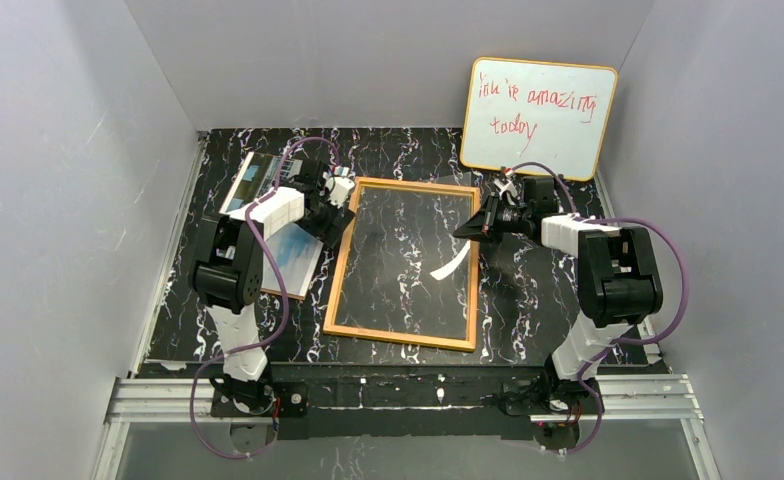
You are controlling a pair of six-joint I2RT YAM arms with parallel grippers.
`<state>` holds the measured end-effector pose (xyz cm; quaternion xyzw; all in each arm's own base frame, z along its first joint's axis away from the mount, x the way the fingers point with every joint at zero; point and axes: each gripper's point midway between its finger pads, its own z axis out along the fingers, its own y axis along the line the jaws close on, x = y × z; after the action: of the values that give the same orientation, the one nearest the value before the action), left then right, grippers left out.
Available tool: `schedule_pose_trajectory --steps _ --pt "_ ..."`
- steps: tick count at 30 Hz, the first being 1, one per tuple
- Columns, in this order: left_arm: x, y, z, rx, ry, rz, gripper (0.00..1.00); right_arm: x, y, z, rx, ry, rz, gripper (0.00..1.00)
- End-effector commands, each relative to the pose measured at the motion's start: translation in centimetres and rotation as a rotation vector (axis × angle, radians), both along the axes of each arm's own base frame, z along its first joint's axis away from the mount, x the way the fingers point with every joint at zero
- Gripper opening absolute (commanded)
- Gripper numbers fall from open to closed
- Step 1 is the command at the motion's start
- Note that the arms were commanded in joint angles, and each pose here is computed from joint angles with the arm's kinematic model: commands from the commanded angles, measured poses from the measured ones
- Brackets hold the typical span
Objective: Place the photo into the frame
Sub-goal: Place the photo frame item in the photo frame.
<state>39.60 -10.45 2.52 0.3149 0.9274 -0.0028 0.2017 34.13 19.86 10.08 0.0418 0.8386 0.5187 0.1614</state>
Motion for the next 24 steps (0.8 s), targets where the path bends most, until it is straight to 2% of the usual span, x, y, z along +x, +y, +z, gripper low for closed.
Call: schedule_pose_trajectory --steps 1,24 --pt "-2.1 -0.2 -1.3 -0.026 0.063 -0.012 0.86 0.5 0.1 0.7 0.023 -0.059 -0.017 0.01" --pt "-3.6 -0.4 -3.3 -0.040 0.134 -0.040 0.86 1.6 0.0 0.7 0.039 -0.110 -0.077 0.01"
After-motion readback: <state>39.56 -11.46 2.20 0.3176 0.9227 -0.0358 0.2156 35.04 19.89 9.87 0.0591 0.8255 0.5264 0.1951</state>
